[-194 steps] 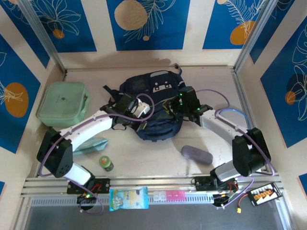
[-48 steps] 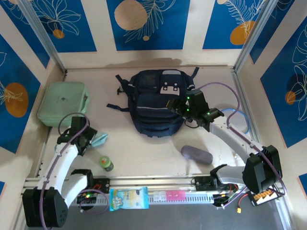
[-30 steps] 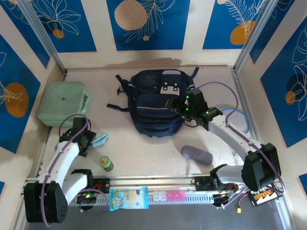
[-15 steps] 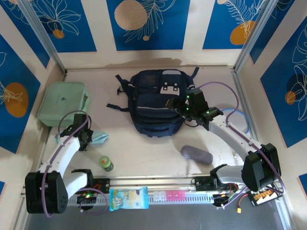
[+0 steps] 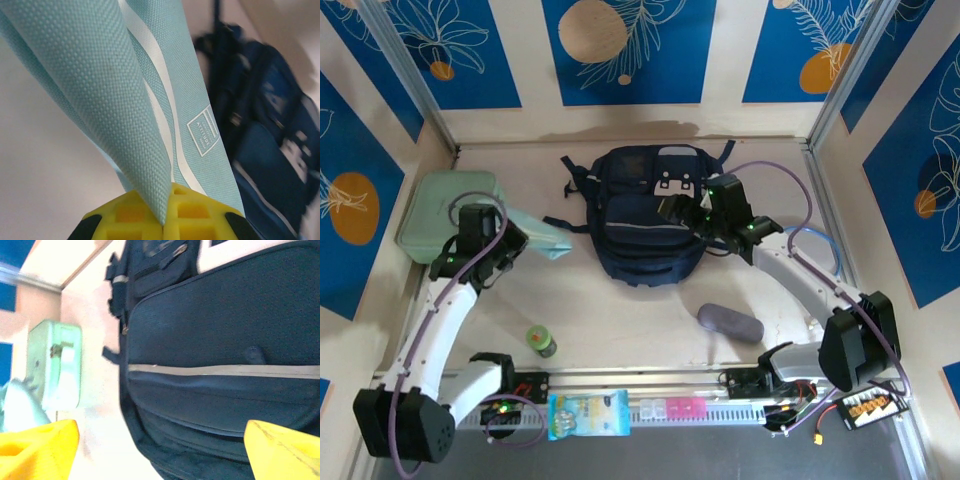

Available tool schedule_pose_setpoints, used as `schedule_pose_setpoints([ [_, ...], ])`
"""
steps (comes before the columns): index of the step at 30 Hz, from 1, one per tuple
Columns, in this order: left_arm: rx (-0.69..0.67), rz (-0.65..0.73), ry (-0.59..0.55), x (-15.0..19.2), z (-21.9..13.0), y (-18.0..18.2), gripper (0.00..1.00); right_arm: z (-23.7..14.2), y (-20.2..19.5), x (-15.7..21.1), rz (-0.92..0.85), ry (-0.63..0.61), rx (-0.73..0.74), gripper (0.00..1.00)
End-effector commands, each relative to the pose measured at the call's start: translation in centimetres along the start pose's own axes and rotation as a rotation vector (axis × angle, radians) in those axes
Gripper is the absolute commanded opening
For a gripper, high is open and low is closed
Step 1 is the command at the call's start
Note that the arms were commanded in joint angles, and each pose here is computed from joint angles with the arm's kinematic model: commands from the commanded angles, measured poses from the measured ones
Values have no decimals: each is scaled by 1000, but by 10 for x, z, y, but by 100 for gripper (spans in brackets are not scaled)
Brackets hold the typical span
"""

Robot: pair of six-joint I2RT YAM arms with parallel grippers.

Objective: Pack the student bag

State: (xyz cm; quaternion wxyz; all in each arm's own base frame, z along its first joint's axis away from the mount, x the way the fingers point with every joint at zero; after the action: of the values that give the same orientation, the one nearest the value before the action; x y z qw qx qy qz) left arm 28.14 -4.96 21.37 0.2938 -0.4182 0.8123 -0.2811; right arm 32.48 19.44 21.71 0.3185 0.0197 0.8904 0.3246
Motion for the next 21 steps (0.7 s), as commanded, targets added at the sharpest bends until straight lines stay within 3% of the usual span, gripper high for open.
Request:
schedule_pose_setpoints([
  [1, 344, 165, 155, 23, -2, -74, 0, -1, 34, -14, -67, 21, -217, 86],
  [9, 619, 355, 390, 86, 2, -149, 0, 7, 86, -8, -90, 169, -612, 87],
  [14, 702, 419, 522, 114, 5, -166, 0, 13, 106, -5, -115, 229, -688, 86],
  [21, 682, 529, 560, 128, 8, -158, 0, 15, 113, -9, -102, 248, -767, 68],
])
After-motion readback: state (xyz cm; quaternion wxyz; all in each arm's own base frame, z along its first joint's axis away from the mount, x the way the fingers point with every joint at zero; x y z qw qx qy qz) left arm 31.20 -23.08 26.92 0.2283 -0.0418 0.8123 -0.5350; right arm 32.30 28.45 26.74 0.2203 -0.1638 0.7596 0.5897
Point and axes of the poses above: each hand's point on the last joint's axis, 136 mm out from that joint toward the fingers, its own z axis out along the fingers, its own y axis along the line the jaws close on, x = y × z, the point moved 3 cm from there along -z, back along the fingers, and after that the axes turned 13 degrees about -z, right-handed, at the moved point
